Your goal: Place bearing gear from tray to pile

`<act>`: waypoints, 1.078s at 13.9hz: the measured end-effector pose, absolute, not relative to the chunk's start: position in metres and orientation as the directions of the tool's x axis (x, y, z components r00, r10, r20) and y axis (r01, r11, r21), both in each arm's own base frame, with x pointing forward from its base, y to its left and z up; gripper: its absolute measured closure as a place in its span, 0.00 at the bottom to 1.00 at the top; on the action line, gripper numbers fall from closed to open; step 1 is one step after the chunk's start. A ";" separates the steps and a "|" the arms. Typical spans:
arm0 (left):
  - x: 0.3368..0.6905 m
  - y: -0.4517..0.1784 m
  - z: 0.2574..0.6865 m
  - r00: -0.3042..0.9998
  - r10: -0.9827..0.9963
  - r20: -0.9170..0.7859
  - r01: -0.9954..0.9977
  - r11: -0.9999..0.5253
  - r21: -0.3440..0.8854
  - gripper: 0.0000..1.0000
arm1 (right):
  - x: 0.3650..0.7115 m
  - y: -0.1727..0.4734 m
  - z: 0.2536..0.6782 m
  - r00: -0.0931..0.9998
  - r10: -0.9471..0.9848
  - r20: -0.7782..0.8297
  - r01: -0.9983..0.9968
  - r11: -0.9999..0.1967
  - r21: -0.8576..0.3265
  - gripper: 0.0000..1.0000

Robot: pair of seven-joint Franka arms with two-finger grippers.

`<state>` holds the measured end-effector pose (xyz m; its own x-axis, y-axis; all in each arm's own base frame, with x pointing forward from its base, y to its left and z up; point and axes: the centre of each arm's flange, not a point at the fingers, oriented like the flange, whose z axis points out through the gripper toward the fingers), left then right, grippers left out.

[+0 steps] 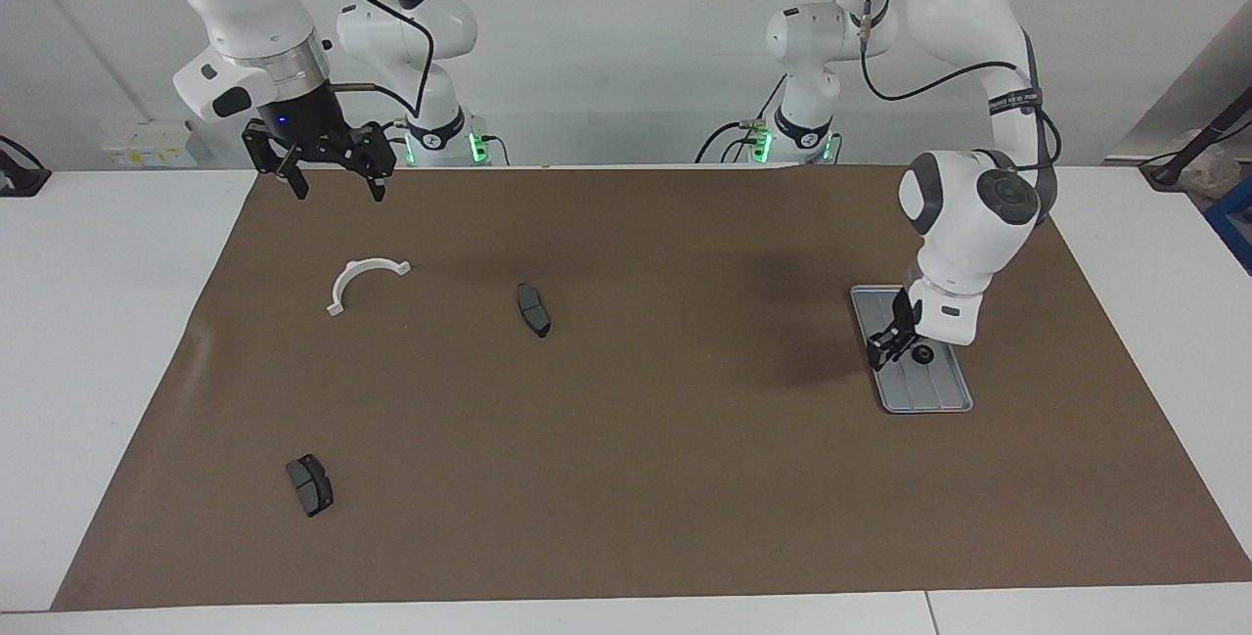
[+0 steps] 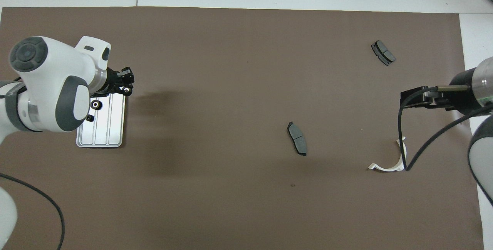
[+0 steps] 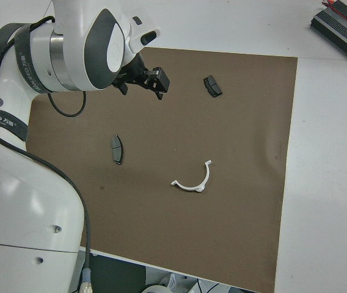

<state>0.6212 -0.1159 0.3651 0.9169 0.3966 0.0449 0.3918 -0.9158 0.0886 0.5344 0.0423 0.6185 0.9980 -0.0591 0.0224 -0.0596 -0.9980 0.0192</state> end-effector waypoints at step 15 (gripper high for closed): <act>0.516 -0.384 0.306 0.988 0.154 0.002 0.153 -0.985 0.082 0.33 | 0.539 0.050 0.593 0.997 -0.045 0.057 -0.046 -0.999 0.014 0.00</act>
<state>0.5158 -0.3836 0.3061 0.9881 0.1540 0.0023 0.1533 -0.9848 0.0817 0.5394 0.0502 0.5928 0.9974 -0.0448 0.0567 -0.0456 -0.9989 0.0138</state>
